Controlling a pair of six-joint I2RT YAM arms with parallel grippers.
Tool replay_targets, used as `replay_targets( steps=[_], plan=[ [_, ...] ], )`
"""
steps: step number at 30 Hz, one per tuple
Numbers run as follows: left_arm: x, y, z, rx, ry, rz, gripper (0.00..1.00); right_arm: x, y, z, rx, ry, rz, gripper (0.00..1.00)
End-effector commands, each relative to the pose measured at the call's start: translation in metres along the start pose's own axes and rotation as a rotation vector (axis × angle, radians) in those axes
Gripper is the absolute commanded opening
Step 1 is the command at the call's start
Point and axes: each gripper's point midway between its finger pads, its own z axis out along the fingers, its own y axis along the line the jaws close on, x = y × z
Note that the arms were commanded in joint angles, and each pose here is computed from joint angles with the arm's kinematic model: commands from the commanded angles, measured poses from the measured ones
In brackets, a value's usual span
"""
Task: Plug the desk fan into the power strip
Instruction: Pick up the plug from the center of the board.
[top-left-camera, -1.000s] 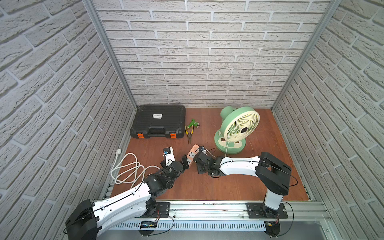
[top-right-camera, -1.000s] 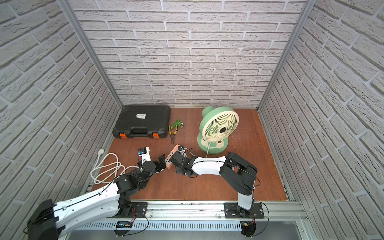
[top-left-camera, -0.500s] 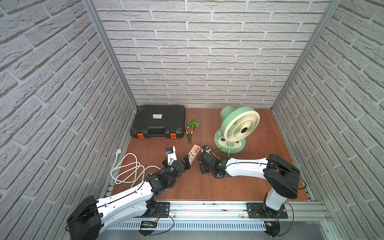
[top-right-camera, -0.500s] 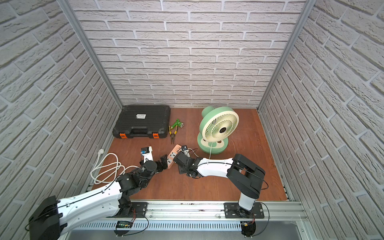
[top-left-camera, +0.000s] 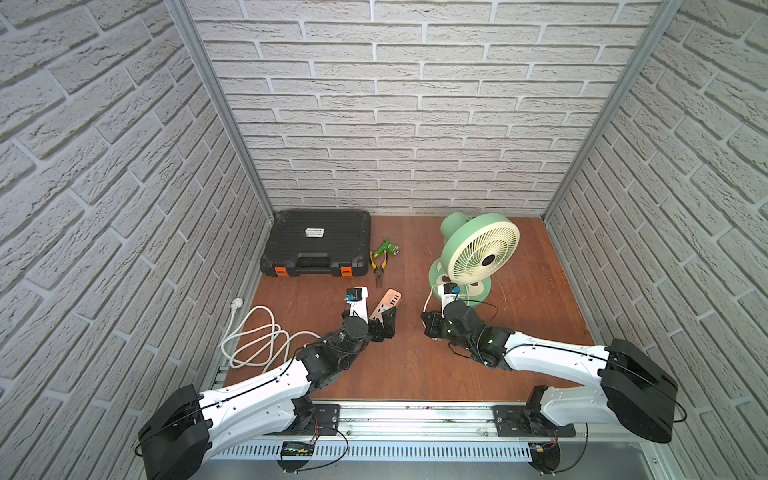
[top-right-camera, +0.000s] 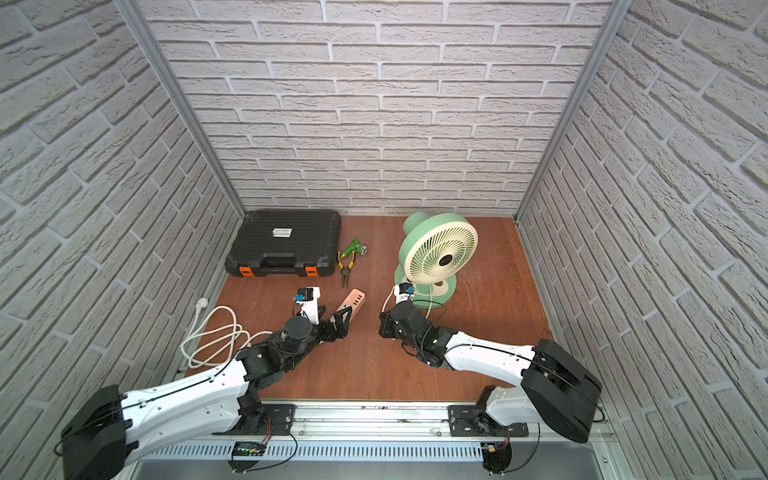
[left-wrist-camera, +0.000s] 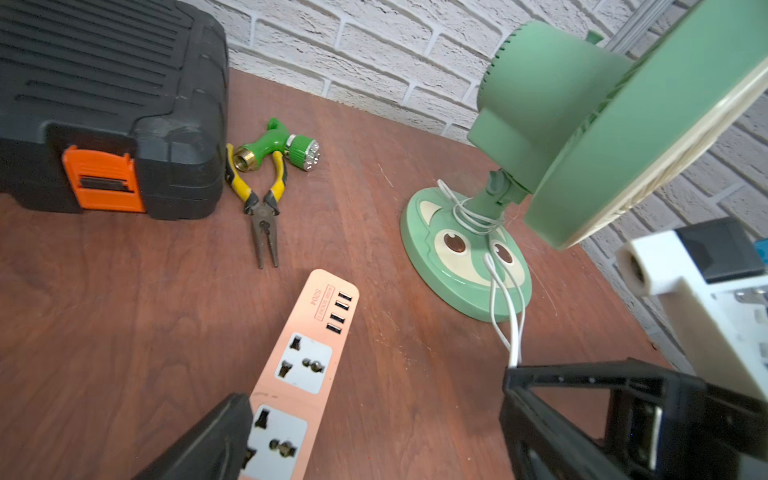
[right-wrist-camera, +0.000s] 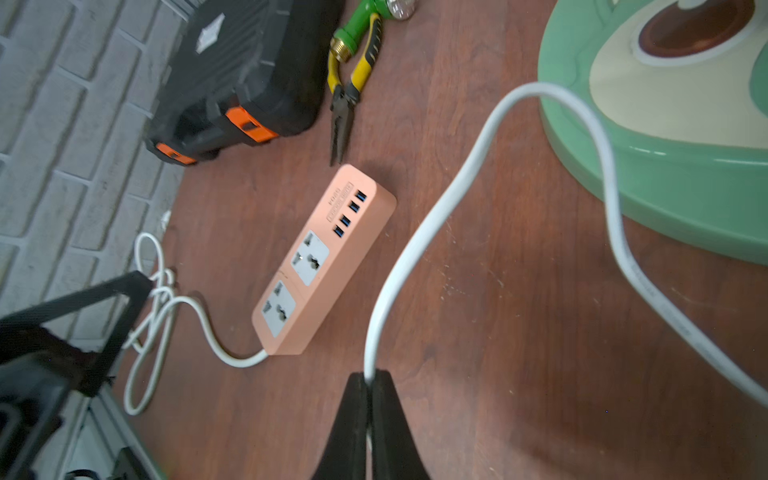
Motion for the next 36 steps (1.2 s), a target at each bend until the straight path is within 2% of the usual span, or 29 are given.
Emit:
replay_targets(
  steps=[1, 10, 19, 27, 36],
  plan=[
    [-0.015, -0.031, 0.002, 0.126, -0.034, -0.018, 0.98, -0.026, 0.03, -0.016, -0.155, -0.087, 0.105, 0.03],
    [0.0, -0.076, 0.009, 0.306, 0.026, -0.008, 0.98, -0.049, 0.026, -0.037, -0.271, -0.204, 0.315, 0.03],
    [0.03, -0.133, 0.013, 0.541, 0.109, 0.067, 0.96, -0.06, 0.027, -0.049, -0.329, -0.254, 0.384, 0.03],
    [0.048, -0.144, 0.016, 0.542, 0.139, 0.119, 0.92, -0.069, 0.035, -0.059, -0.34, -0.27, 0.376, 0.03],
    [0.05, -0.144, 0.02, 0.523, 0.14, 0.127, 0.72, -0.069, 0.033, -0.058, -0.354, -0.281, 0.397, 0.03]
  ],
)
